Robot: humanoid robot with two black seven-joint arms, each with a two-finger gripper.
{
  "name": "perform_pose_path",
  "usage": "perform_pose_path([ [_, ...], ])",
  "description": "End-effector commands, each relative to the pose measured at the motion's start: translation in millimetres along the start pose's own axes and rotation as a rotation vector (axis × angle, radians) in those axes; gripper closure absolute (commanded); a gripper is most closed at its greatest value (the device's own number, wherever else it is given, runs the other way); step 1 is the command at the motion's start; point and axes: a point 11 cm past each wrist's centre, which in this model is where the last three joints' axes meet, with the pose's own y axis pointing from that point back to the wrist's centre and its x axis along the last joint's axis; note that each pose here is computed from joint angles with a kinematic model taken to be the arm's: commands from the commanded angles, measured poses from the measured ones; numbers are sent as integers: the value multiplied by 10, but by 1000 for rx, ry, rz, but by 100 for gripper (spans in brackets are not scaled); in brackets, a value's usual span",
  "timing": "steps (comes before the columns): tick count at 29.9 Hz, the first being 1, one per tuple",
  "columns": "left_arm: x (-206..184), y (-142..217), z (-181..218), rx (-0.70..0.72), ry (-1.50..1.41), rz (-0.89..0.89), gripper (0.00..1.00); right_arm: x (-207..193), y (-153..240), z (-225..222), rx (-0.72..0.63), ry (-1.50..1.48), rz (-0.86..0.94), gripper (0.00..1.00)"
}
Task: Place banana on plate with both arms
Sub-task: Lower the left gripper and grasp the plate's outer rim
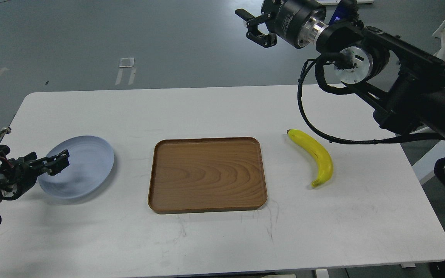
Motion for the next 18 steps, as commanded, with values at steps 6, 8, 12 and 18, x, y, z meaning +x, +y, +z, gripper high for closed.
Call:
perform_pose_path([
  [6,-35,2,-1,-6,5,-21,3,41,23,33,-7,0,9,0],
  [8,-73,16,-41,7,4,-30,5,41,23,31,-5,0,9,0],
  [12,-48,35,-159,38,-3,-27,7,37,21,24,-5,2,8,0],
  [18,-73,48,-182,37,-4,-50,30,35,19,19,-5,2,8,0],
])
